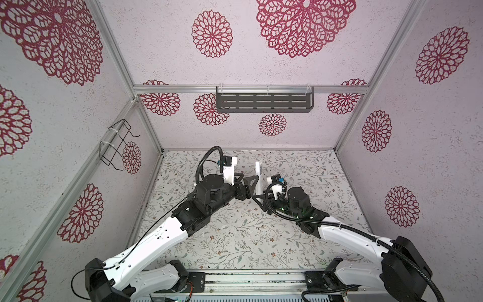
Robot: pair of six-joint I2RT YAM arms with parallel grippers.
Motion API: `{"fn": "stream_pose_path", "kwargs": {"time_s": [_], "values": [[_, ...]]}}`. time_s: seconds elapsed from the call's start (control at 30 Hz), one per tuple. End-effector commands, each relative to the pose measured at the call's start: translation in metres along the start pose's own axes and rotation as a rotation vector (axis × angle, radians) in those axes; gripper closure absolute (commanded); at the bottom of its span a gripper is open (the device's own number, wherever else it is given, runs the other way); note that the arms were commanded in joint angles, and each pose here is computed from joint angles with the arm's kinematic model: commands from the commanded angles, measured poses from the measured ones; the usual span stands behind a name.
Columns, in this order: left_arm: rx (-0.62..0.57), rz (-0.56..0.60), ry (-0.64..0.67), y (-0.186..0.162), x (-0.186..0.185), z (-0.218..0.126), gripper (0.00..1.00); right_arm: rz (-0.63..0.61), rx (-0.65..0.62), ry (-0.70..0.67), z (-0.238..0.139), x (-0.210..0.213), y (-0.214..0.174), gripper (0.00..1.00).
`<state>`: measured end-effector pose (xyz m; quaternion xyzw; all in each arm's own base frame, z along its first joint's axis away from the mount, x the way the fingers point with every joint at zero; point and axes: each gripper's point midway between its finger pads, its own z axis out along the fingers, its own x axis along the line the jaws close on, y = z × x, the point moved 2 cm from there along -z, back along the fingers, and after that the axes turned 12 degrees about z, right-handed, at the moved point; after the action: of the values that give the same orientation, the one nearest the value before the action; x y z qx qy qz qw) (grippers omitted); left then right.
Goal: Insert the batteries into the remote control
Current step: 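Grasp the remote's lower end with the right gripper beside the left gripper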
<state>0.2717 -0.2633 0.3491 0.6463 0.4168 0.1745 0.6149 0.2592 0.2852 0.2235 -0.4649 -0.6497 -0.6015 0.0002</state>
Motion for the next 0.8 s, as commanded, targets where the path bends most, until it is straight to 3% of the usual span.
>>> {"fn": "stream_pose_path", "kwargs": {"time_s": [0.0,0.43,0.77], "values": [[-0.019,0.015,0.064,0.006,0.005,0.008,0.27,-0.066,-0.097,-0.031,-0.01,0.012,0.021,1.0],[-0.014,-0.051,0.123,-0.004,0.01,0.048,0.41,-0.076,-0.124,-0.049,-0.013,0.015,0.018,1.0],[0.03,-0.063,0.125,-0.021,0.007,0.068,0.42,-0.082,-0.137,-0.075,-0.016,0.011,0.016,1.0]]}}
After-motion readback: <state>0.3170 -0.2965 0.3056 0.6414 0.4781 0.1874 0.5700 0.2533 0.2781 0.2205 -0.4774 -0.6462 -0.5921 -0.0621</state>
